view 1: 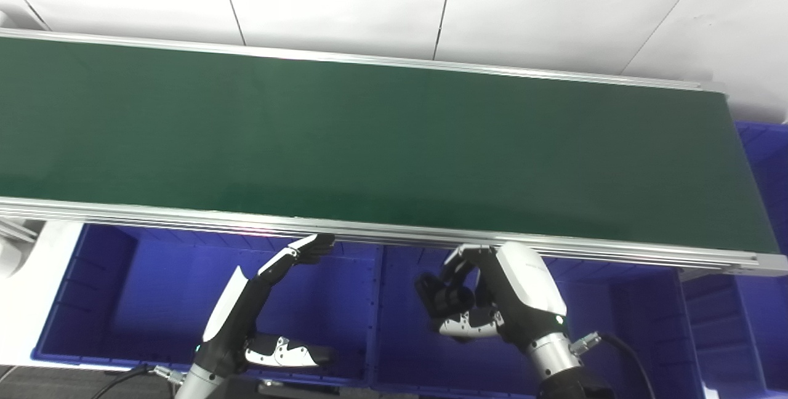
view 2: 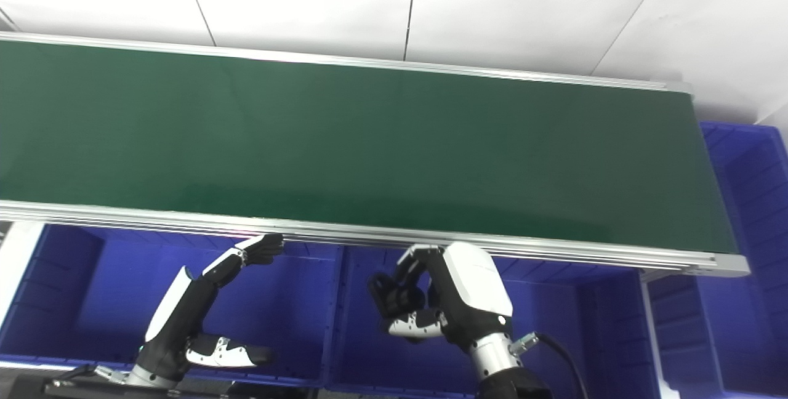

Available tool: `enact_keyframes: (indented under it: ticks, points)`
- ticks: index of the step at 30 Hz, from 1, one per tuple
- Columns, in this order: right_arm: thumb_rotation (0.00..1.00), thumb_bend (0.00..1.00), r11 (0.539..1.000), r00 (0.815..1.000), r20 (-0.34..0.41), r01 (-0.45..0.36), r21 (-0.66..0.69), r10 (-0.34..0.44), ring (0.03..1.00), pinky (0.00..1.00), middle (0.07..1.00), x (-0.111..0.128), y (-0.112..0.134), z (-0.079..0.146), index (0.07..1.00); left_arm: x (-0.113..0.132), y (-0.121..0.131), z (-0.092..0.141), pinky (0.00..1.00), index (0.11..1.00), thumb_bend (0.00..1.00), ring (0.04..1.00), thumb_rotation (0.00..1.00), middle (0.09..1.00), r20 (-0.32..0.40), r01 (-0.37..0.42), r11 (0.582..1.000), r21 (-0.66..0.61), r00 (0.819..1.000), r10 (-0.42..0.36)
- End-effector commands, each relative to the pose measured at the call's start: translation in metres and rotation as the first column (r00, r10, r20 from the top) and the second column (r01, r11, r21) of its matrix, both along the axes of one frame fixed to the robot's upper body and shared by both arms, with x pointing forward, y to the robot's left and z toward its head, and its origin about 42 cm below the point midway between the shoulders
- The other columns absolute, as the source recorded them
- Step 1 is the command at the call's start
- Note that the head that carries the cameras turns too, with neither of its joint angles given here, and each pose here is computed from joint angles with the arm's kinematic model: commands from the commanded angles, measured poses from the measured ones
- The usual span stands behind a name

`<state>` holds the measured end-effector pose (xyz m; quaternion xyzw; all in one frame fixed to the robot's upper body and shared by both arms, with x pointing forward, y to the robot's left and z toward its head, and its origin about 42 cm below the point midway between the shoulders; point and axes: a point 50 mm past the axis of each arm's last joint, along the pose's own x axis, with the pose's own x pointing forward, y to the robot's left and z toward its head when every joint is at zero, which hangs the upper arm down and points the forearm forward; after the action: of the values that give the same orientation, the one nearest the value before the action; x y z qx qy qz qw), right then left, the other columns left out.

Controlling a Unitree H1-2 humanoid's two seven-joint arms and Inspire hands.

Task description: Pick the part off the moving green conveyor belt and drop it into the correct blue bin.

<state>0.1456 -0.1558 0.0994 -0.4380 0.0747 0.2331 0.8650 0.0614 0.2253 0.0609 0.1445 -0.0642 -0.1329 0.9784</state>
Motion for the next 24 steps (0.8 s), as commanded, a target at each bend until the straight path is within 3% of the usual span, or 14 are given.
enact_keyframes:
  ticks: [1, 5, 9, 13, 16, 18, 20, 21, 24]
  points:
    - [0.0, 0.53, 1.0, 0.999, 0.045, 0.003, -0.002, -0.003, 0.226, 0.18, 0.469, 0.001, 0.0, -0.003, 0.489, 0.0, 0.003, 0.001, 0.74, 0.826, 0.74, 0.793, 0.55, 0.815, -0.001, -0.002, 1.0, -0.006, 1.0, 0.002]
    - [0.0, 0.53, 0.999, 0.999, 0.037, 0.013, -0.032, -0.011, 0.215, 0.15, 0.469, 0.004, 0.0, -0.025, 0.489, 0.001, 0.005, -0.005, 0.74, 0.83, 0.74, 0.796, 0.56, 0.821, -0.026, 0.0, 1.0, 0.005, 1.0, 0.0]
    - [0.0, 0.53, 0.997, 0.999, -0.011, 0.039, -0.073, -0.04, 0.268, 0.21, 0.472, 0.013, 0.0, -0.05, 0.489, 0.003, 0.007, -0.009, 0.74, 0.833, 0.74, 0.795, 0.58, 0.82, -0.019, 0.007, 0.999, 0.035, 1.0, -0.006]
    - [0.0, 0.53, 0.992, 0.997, -0.048, 0.06, -0.107, -0.065, 0.263, 0.2, 0.471, 0.019, -0.001, -0.072, 0.49, 0.005, 0.007, -0.011, 0.74, 0.834, 0.74, 0.797, 0.59, 0.822, -0.024, 0.016, 0.999, 0.04, 1.0, -0.015]
    - [0.0, 0.52, 0.988, 0.992, -0.118, 0.035, -0.15, -0.054, 0.477, 0.38, 0.469, 0.02, 0.0, -0.089, 0.527, 0.006, 0.006, -0.013, 0.74, 0.833, 0.74, 0.801, 0.59, 0.825, -0.028, 0.023, 0.999, 0.043, 0.999, -0.022]
    - [0.55, 0.53, 0.984, 0.982, -0.187, -0.021, -0.178, -0.013, 0.694, 0.61, 0.728, 0.017, 0.001, -0.096, 0.744, 0.007, 0.005, -0.014, 0.75, 0.832, 0.75, 0.803, 0.6, 0.825, -0.033, 0.026, 0.999, 0.04, 0.999, -0.024]
    - [0.89, 0.59, 0.979, 0.978, -0.206, -0.062, -0.194, 0.021, 0.855, 0.87, 0.867, 0.013, 0.001, -0.099, 0.881, 0.006, 0.005, -0.014, 0.75, 0.835, 0.75, 0.805, 0.59, 0.827, -0.037, 0.028, 0.999, 0.039, 0.999, -0.026]
    - [0.96, 0.62, 0.98, 0.98, -0.196, -0.061, -0.19, 0.023, 0.921, 0.95, 0.923, 0.01, 0.002, -0.099, 0.928, 0.006, 0.005, -0.015, 0.75, 0.837, 0.75, 0.804, 0.59, 0.827, -0.037, 0.028, 0.999, 0.04, 0.999, -0.026]
    - [0.99, 0.67, 0.99, 0.988, -0.153, -0.026, -0.142, 0.004, 0.982, 0.99, 0.975, 0.001, 0.004, -0.096, 0.968, 0.005, 0.005, -0.016, 0.76, 0.838, 0.76, 0.806, 0.6, 0.828, -0.046, 0.027, 0.999, 0.04, 0.999, -0.025]
